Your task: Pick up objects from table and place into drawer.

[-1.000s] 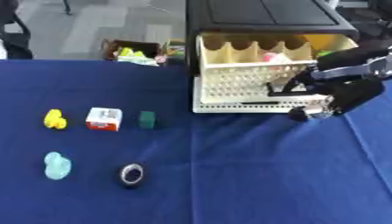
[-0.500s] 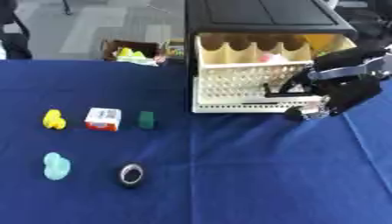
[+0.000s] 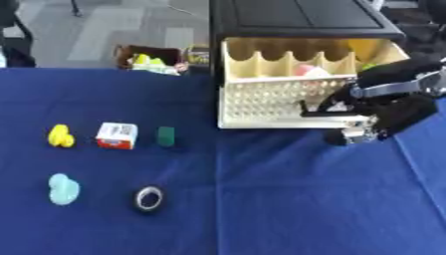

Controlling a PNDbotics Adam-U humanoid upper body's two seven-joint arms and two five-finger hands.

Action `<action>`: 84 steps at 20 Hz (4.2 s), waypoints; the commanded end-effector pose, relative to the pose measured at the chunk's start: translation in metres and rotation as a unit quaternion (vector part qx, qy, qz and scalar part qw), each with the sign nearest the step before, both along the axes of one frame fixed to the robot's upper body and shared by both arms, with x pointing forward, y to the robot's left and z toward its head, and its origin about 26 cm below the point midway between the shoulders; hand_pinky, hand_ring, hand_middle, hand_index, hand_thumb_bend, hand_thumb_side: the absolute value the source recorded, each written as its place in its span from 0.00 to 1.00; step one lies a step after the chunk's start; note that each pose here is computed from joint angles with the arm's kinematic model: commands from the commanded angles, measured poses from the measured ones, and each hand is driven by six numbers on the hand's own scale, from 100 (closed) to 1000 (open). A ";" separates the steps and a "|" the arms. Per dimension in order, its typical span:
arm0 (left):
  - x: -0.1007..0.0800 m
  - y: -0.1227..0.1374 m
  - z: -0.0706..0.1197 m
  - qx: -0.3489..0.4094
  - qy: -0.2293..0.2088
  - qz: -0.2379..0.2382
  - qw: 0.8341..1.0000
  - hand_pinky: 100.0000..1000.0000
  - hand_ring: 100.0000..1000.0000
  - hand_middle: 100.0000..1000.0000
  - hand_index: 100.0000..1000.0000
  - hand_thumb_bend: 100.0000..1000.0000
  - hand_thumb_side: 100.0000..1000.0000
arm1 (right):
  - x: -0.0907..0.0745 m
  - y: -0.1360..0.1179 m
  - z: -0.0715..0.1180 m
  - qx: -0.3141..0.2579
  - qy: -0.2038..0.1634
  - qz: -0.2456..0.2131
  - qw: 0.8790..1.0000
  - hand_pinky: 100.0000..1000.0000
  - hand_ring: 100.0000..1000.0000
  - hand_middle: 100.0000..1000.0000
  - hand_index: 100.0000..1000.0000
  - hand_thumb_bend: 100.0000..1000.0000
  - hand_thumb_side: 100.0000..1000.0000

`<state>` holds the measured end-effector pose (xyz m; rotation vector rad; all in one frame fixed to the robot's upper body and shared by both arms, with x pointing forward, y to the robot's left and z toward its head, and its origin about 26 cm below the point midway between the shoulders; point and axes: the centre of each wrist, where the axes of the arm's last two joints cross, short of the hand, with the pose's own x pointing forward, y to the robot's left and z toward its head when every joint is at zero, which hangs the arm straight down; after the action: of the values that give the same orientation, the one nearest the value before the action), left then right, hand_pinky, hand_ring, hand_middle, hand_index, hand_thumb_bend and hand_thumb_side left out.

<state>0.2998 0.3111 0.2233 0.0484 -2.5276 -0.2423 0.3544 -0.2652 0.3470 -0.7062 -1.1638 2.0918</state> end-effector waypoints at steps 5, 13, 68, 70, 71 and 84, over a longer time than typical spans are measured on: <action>-0.003 0.000 0.009 0.003 -0.016 0.000 1.000 0.40 0.40 0.52 0.80 0.00 0.87 | -0.008 0.004 -0.005 -0.007 0.014 0.016 1.000 0.06 0.12 0.09 0.86 0.27 1.00; -0.003 0.000 0.010 0.002 -0.017 -0.002 1.000 0.40 0.40 0.52 0.80 0.00 0.87 | -0.014 0.007 -0.006 -0.003 0.019 0.026 0.999 0.06 0.12 0.08 0.86 0.26 1.00; -0.002 -0.002 0.009 0.003 -0.017 -0.004 1.000 0.40 0.41 0.52 0.79 0.00 0.88 | -0.050 0.006 0.006 0.021 -0.027 -0.070 0.997 0.15 0.16 0.13 0.93 0.00 1.00; -0.002 -0.002 0.009 0.003 -0.018 -0.004 1.000 0.40 0.41 0.52 0.79 0.00 0.88 | -0.043 0.006 0.002 0.021 -0.021 -0.080 0.996 0.14 0.16 0.13 0.93 0.00 1.00; -0.002 -0.002 0.009 0.002 -0.018 -0.004 1.000 0.40 0.41 0.52 0.79 0.00 0.88 | -0.040 0.006 0.002 0.022 -0.019 -0.084 0.996 0.15 0.16 0.13 0.93 0.00 1.00; -0.002 -0.001 0.009 0.003 -0.017 -0.002 1.000 0.40 0.41 0.52 0.79 0.00 0.88 | -0.059 0.013 0.016 0.061 -0.023 -0.071 0.995 0.19 0.17 0.13 0.95 0.00 1.00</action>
<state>0.3004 0.3094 0.2233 0.0391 -2.5302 -0.2362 0.3062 -0.2499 0.3487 -0.7178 -1.2040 1.8919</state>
